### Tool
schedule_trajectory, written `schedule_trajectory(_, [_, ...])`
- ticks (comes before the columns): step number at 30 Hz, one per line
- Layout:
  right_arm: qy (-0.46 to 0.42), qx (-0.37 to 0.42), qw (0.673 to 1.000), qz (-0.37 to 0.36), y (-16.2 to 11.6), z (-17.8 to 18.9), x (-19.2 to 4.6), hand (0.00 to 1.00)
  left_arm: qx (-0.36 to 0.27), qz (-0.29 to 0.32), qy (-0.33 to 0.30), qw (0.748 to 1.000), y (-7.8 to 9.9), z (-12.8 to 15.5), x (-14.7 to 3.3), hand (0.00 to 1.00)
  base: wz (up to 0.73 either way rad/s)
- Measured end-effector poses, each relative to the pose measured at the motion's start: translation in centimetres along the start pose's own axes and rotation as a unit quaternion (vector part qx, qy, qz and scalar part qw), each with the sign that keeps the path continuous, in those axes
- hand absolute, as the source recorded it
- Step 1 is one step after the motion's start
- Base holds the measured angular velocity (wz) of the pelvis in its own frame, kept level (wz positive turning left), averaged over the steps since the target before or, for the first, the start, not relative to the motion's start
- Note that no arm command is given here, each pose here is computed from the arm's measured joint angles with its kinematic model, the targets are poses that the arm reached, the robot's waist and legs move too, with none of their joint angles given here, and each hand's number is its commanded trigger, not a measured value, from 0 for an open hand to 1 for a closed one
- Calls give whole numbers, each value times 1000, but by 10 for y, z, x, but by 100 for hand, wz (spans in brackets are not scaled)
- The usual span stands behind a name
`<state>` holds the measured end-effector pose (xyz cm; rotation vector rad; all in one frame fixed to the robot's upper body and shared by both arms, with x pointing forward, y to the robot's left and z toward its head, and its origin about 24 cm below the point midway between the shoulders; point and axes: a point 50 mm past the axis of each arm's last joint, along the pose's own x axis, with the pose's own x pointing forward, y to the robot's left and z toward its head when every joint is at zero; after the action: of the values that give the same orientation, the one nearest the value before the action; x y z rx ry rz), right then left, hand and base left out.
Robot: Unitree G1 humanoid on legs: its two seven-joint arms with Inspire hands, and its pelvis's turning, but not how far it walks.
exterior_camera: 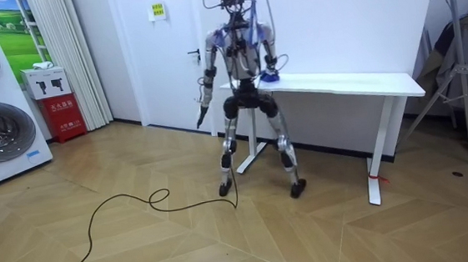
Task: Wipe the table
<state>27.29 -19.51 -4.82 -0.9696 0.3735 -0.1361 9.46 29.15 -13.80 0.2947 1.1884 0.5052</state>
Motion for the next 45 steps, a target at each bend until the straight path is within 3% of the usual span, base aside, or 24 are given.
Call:
schedule_trajectory(4, [48,-5,999,-24,-15,-39,-6,100,-38,-1,0,999,-1,-2,-2,0,-8])
schedule_trajectory(9, [177,-2,981,-84,-41,-123,-41,100,-53,-7,30,998,-4,-27,-6,0,5])
schedule_trajectory(11, [202,1,975,-91,-44,-137,-50,100,-52,-8,37,998,-5,-34,-8,0,-28])
schedule_trajectory(16, [204,11,975,-88,-42,-127,-44,100,-56,-24,52,997,-17,-45,-13,0,-72])
schedule_trajectory(19, [159,5,984,-77,-38,-93,-31,100,-56,-28,52,997,-24,-43,-14,0,-57])
schedule_trajectory(21, [77,1,996,-41,-29,-41,-19,100,-63,-28,58,996,-27,-43,-14,0,-30])
schedule_trajectory(24, [-2,-12,1000,-7,-21,3,-8,100,-66,-39,47,996,-35,-35,-16,0,20])
schedule_trajectory(27, [-12,-10,1000,-10,-23,9,-3,100,-69,-40,37,996,-35,-33,-18,0,36])
schedule_trajectory(31, [-12,-23,999,-24,-16,-7,-12,100,-69,-37,42,996,-33,-39,-19,0,13])
schedule_trajectory(34, [37,-11,998,-48,-12,-50,-32,100,-62,-23,47,997,-26,-45,-18,0,38])
schedule_trajectory(39, [186,5,976,-115,-25,-136,-77,100,-45,28,58,997,7,-59,-15,0,17])
schedule_trajectory(42, [212,3,970,-119,-29,-149,-84,100,-49,45,49,997,18,-54,-12,0,-3])
schedule_trajectory(45, [206,6,972,-115,-30,-142,-75,100,-48,38,46,997,12,-53,-13,0,-7])
